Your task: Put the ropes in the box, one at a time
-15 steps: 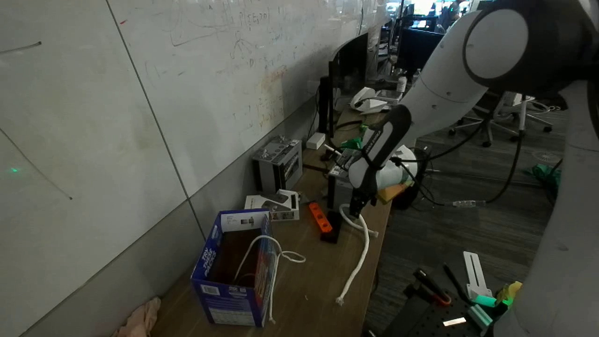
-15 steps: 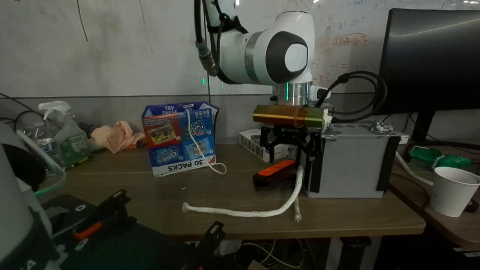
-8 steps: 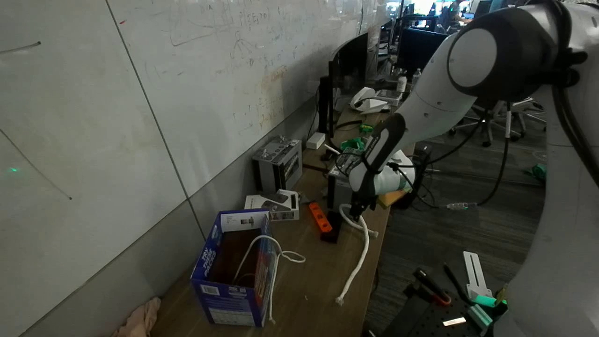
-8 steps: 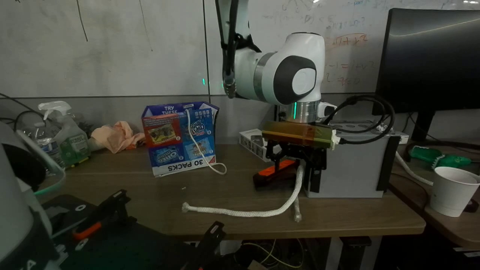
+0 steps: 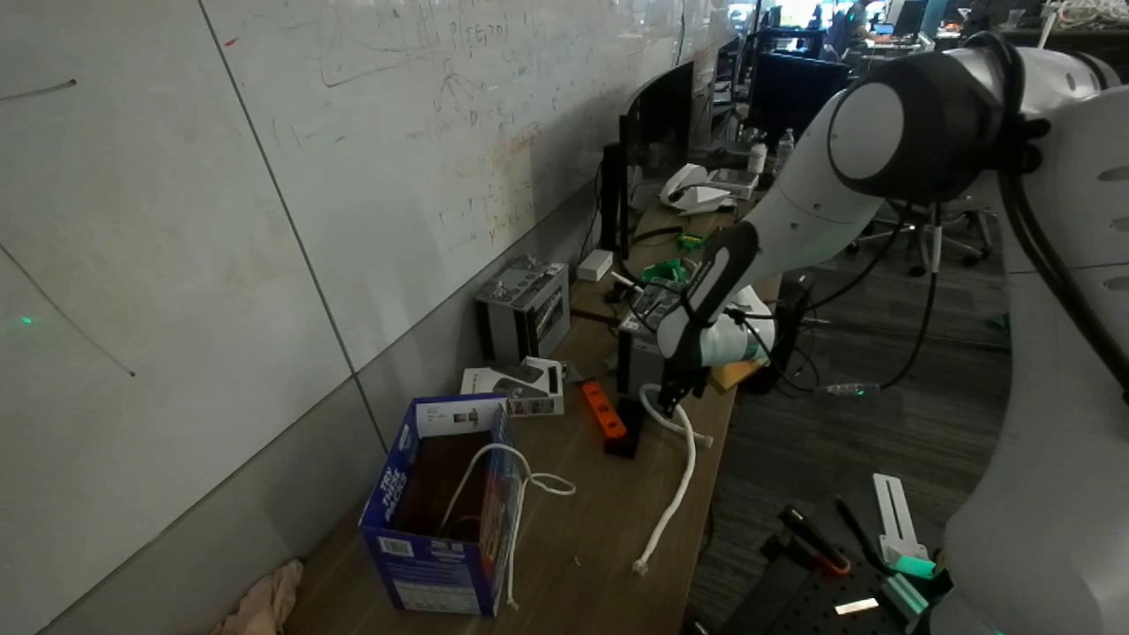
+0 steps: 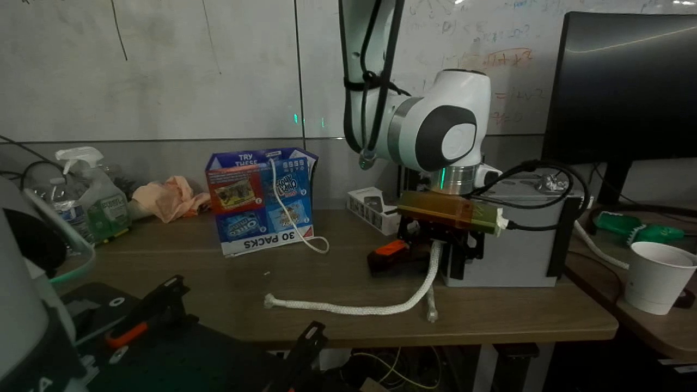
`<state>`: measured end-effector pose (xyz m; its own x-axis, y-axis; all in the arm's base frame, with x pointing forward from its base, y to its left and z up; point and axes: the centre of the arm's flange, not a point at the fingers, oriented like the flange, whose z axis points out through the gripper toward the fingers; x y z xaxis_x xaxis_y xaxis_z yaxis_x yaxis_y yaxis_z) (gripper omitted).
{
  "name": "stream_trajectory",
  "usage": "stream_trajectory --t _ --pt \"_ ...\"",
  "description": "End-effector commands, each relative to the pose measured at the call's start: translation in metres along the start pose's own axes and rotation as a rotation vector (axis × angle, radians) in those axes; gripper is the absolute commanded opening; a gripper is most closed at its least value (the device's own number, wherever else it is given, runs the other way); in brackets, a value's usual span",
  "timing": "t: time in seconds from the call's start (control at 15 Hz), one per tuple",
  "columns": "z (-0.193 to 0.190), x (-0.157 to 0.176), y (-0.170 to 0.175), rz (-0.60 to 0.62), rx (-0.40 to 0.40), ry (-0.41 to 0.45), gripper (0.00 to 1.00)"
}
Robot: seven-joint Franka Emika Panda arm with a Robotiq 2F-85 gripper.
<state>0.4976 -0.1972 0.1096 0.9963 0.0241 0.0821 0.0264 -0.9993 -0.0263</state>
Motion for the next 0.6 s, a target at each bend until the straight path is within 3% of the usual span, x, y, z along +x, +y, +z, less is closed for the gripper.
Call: stream_trajectory --t 0.0,0.27,0.33,0.4,0.53 --pt "0.0097 0.0107 0.0103 -0.011 0.016 0.015 1.00" --pt "0.0153 0.0123 0.0114 -0.010 0.018 0.013 1.00" --pt "0.0164 0.0136 0.0121 0.005 0.015 0.018 0.75" --pt "0.0173 0.0143 0.0129 0.006 0.021 0.015 0.74" --pt "0.0181 0.0153 0.0140 0.010 0.022 0.014 0.58"
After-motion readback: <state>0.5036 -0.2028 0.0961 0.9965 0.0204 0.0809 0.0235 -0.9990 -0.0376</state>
